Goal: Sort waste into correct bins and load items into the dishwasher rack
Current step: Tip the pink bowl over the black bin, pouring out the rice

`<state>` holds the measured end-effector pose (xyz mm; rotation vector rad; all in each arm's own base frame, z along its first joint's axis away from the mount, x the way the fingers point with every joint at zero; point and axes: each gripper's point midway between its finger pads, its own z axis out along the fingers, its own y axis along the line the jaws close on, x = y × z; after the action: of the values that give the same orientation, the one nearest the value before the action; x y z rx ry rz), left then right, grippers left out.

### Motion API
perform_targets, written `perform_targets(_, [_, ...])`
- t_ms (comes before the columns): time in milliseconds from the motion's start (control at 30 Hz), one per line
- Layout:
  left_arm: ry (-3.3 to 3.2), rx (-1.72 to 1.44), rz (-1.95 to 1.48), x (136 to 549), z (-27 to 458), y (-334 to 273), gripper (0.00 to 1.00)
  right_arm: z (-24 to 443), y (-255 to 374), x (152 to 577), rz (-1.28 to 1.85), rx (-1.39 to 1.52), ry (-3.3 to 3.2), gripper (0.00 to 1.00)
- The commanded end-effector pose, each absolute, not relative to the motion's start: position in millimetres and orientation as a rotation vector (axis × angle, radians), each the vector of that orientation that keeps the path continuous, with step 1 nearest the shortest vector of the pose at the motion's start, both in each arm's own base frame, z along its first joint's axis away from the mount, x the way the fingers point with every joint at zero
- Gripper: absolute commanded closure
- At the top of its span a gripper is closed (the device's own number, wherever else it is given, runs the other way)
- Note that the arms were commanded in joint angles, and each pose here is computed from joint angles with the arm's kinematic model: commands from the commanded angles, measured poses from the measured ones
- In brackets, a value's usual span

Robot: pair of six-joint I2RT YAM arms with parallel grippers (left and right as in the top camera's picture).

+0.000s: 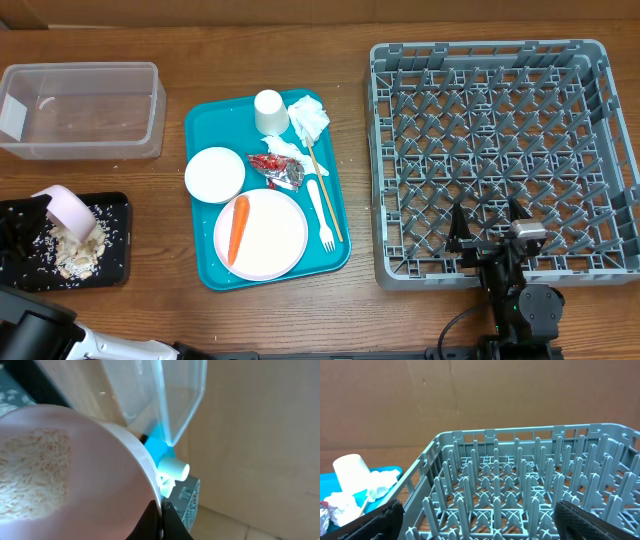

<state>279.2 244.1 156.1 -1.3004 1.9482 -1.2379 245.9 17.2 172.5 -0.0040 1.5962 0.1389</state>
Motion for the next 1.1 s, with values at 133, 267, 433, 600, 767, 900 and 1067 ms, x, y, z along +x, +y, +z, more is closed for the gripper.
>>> perform_targets(133, [1.971,-1.446,-1.247,274.2,141.9,240.5,0.96,170.7,15.1,245.9,0.134,0.008,1.592,0.00])
perform_targets(267, [1.901,-1.212,-1.315,287.6,164.0,235.1,0.96,170.7,15.1,245.9,0.134,0.008,1.592,0.00])
perform_targets(433, [1.922,-1.227,-1.296,287.6,157.6,237.3,0.96,170.7,15.1,245.9,0.134,0.008,1.592,0.00])
perform_targets(600, [1.914,-1.174,-1.309,288.6,160.3,234.9,0.96,170.7,15.1,245.9,0.134,0.008,1.592,0.00])
perform_targets(767, [1.919,-1.141,-1.296,289.4,159.3,236.0,0.95,170.7,15.1,245.9,0.134,0.008,1.592,0.00])
perform_targets(900, [1.878,-1.091,-1.326,291.8,164.5,235.4,0.96,170.7,15.1,245.9,0.134,0.008,1.592,0.00])
perform_targets(1067, [1.811,-1.148,-1.403,294.0,170.5,234.1,0.96,170.7,15.1,245.9,0.134,0.008,1.592,0.00])
